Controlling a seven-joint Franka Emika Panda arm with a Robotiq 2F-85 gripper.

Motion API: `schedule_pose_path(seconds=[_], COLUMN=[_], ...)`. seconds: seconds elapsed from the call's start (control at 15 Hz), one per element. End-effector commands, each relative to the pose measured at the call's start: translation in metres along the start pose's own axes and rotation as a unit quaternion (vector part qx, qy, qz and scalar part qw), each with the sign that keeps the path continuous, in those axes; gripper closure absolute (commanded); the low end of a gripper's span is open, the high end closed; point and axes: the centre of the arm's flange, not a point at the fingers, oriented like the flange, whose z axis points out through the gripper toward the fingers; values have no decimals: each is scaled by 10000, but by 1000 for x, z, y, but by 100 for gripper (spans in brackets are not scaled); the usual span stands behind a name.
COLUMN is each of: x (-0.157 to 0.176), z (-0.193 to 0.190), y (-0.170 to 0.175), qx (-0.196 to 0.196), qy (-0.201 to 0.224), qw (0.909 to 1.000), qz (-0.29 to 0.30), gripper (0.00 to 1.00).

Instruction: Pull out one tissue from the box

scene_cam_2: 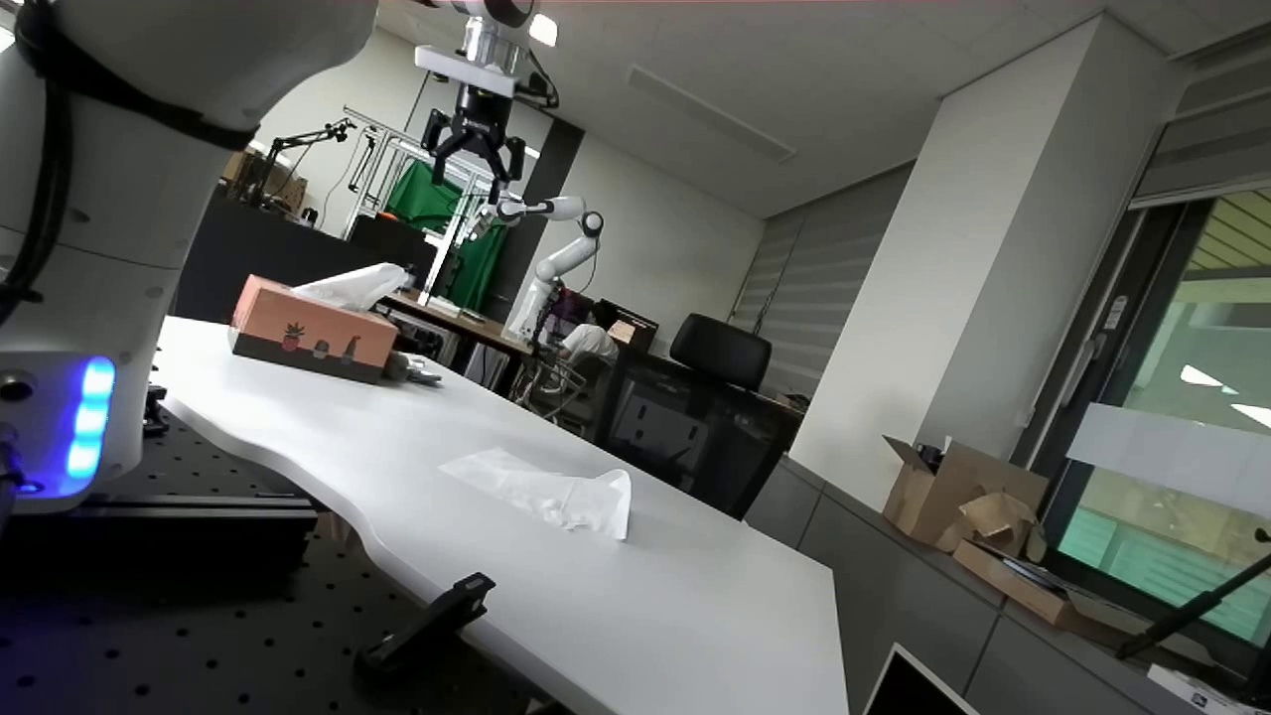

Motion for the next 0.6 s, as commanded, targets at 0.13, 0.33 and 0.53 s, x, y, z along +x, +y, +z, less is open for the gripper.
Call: schedule_pose_path(seconds=[0.13,0.33,0.53], x=[27,61,94], z=[9,21,39], y=[25,48,64], qx=[-130,-145,-69], qy=[104,346,634], qw=[9973,9882,9730], qz=[715,1488,2219], gripper=[0,0,0])
